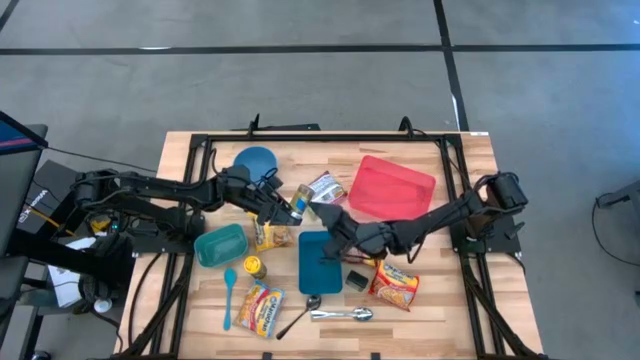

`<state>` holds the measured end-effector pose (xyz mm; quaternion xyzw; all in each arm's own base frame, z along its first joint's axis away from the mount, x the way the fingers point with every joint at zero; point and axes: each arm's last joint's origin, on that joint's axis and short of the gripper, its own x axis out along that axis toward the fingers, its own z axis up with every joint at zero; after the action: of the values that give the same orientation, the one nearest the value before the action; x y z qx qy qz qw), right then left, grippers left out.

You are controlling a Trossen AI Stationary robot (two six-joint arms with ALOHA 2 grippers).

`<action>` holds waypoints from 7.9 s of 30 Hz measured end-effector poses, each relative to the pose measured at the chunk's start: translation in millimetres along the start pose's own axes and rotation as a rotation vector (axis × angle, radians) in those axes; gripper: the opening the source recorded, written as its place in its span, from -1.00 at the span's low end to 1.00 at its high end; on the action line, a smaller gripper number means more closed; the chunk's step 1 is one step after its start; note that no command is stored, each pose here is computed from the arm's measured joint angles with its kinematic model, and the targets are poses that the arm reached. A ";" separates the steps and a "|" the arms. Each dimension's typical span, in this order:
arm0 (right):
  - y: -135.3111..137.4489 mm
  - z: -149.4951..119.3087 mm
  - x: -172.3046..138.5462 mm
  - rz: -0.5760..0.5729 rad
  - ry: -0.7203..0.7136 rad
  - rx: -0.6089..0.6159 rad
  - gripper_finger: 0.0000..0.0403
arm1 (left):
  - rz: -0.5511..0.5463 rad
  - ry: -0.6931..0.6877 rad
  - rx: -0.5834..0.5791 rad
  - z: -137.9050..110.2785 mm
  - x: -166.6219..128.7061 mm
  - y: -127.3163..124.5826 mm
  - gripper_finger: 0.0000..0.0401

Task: Pick & Place Food Item
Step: Put the green seasoning bottle into the blue bin

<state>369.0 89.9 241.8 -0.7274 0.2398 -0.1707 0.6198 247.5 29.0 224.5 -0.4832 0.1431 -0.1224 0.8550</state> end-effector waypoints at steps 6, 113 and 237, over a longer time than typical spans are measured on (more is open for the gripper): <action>0.6 -0.2 0.5 0.003 -0.005 -0.106 0.29 | -0.004 -0.003 -0.005 0.3 0.0 -0.4 -0.02; 5.0 -17.2 15.9 0.048 0.086 -0.175 -0.25 | 0.011 0.125 0.117 5.9 35.2 13.6 0.46; 130.3 -5.8 29.1 0.612 -0.269 1.622 -0.24 | 0.663 -0.346 0.743 24.5 28.8 23.7 0.46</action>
<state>372.0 53.7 113.2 0.0197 0.1543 -0.0276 0.9874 284.8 50.3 212.5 -0.0895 0.0919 0.1938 0.9726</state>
